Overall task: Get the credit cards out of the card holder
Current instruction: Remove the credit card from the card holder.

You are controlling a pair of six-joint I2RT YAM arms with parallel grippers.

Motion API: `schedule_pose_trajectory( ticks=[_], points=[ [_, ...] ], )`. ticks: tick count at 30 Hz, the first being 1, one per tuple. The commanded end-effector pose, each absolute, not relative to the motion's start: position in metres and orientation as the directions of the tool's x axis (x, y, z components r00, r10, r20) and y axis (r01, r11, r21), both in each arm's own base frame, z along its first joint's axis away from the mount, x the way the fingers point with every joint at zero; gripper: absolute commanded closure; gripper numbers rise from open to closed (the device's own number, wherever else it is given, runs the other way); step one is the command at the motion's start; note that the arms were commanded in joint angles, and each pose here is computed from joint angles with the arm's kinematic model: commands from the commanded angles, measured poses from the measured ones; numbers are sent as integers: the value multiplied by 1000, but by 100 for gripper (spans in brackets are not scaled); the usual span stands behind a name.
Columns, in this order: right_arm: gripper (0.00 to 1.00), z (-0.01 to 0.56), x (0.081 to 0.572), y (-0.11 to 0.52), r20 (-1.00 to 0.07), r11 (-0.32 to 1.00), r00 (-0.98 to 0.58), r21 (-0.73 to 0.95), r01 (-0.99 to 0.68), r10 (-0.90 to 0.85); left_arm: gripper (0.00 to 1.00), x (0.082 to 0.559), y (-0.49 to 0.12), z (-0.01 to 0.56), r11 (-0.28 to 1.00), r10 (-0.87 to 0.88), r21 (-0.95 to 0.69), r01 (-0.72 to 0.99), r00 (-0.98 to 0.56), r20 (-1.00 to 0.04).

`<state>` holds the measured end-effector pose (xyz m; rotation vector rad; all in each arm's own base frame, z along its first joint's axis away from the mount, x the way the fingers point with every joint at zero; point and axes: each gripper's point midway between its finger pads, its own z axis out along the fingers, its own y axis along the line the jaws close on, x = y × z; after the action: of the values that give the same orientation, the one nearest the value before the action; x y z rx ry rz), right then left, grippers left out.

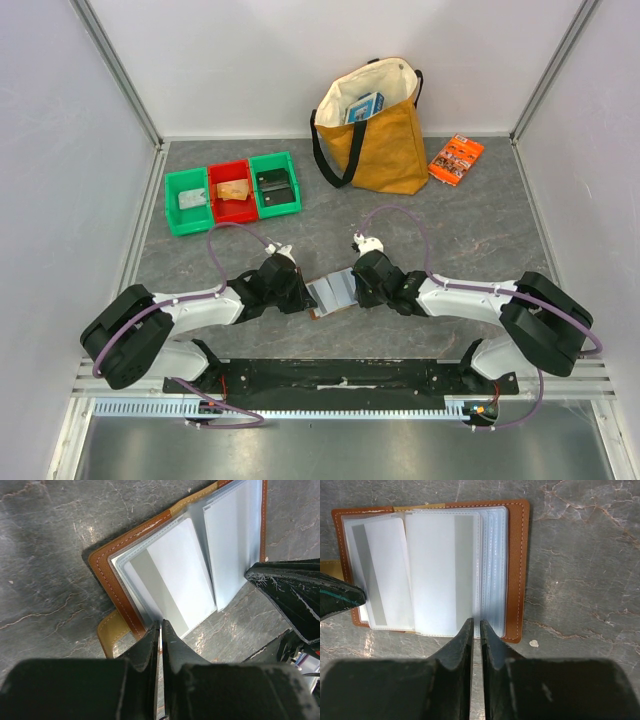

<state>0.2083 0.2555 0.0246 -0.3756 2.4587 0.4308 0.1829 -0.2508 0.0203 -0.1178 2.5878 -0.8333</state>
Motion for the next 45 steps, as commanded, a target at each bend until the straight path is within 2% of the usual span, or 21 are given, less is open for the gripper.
schedule_pose_trajectory(
  ticks=[1, 12, 20, 23, 29, 41, 45],
  points=[
    [87, 35, 212, 271, -634, 889, -760, 254, -382, -146, 91, 179, -255, 21, 806, -209, -591, 40, -914, -348],
    [97, 43, 212, 289, -649, 849, -751, 324, -417, -121, 91, 179, -256, 21, 806, -204, -590, 45, -914, -349],
    [97, 45, 211, 303, -640, 819, -758, 366, -441, -123, 91, 179, -256, 21, 806, -203, -590, 47, -915, -349],
    [92, 50, 214, 296, -657, 837, -745, 343, -428, -112, 91, 179, -256, 22, 806, -204, -590, 47, -914, -351],
    [71, 67, 219, 270, -696, 890, -706, 230, -393, -132, 91, 180, -256, 25, 804, -207, -593, 50, -910, -358],
    [61, 46, 213, 266, -684, 935, -690, 32, -354, -238, 91, 178, -257, 24, 803, -212, -595, 42, -912, -350],
    [60, 42, 214, 273, -682, 933, -682, -2, -361, -265, 91, 177, -258, 25, 802, -211, -596, 44, -912, -351]
  ],
)
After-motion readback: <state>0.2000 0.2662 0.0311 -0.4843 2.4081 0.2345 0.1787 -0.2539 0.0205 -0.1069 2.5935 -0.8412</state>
